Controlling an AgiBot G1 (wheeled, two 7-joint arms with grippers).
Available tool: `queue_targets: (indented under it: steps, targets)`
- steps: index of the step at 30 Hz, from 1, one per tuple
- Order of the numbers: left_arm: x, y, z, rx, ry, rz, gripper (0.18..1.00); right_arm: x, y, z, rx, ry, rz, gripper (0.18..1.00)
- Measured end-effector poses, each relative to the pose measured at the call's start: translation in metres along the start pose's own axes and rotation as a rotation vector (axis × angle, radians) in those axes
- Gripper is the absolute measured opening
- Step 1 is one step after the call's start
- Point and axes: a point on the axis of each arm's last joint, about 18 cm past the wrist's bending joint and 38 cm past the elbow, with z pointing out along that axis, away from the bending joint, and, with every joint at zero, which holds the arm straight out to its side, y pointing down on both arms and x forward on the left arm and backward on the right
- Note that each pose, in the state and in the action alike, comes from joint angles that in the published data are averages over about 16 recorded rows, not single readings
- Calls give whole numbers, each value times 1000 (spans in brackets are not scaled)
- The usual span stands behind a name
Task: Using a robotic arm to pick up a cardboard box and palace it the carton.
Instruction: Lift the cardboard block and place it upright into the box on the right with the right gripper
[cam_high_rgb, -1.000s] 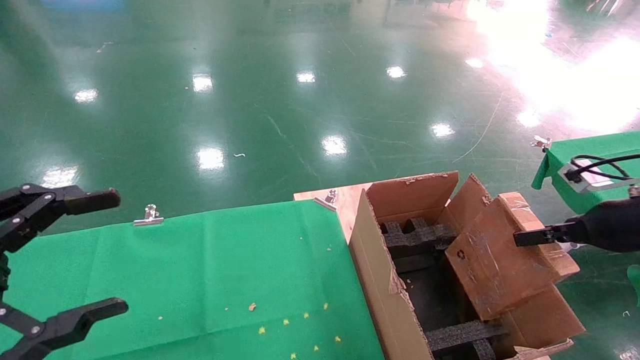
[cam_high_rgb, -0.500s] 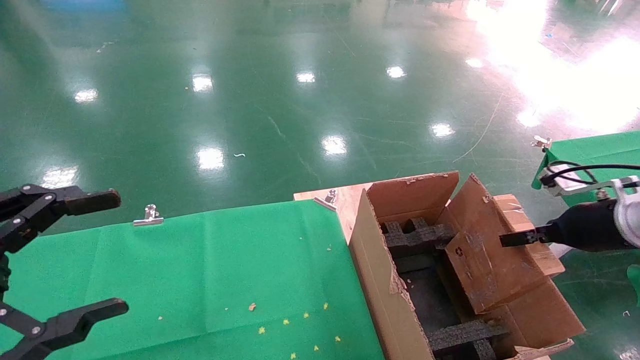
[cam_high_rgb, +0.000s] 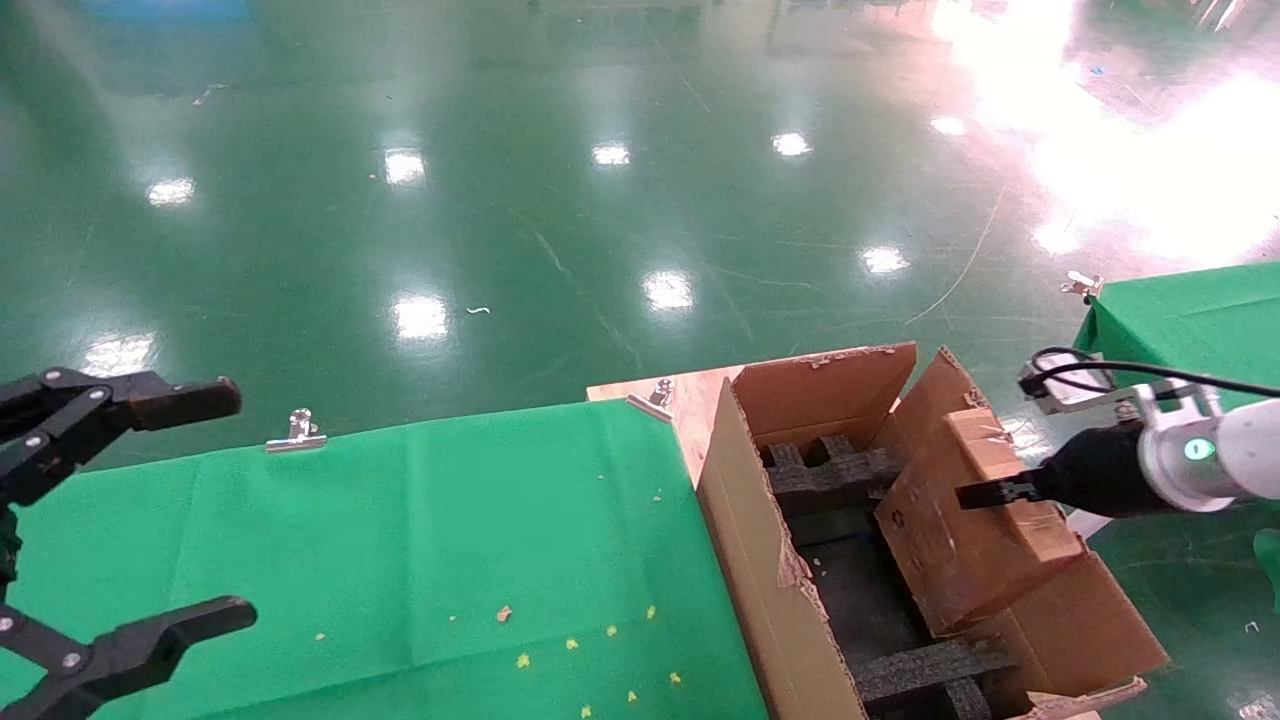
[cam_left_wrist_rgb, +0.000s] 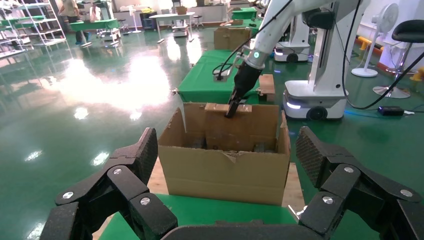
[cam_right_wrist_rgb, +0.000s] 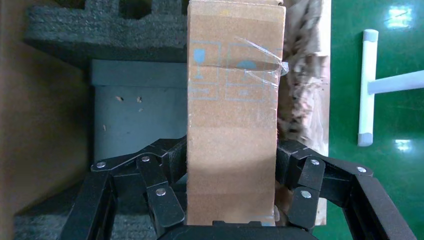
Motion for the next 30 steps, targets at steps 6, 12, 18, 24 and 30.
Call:
queue_targets:
  steps: [6, 12, 18, 24, 30]
  targets:
    - [0, 0, 0, 0, 0, 0, 1000, -7, 2, 14, -10, 5, -1, 292]
    - [0, 0, 0, 0, 0, 0, 1000, -11, 6, 26, -22, 9, -3, 292]
    - [0, 0, 0, 0, 0, 0, 1000, -14, 13, 36, -39, 12, -10, 291]
    - [0, 0, 0, 0, 0, 0, 1000, -16, 20, 45, -56, 12, -16, 291]
    - [0, 0, 0, 0, 0, 0, 1000, -18, 27, 54, -74, 14, -23, 291]
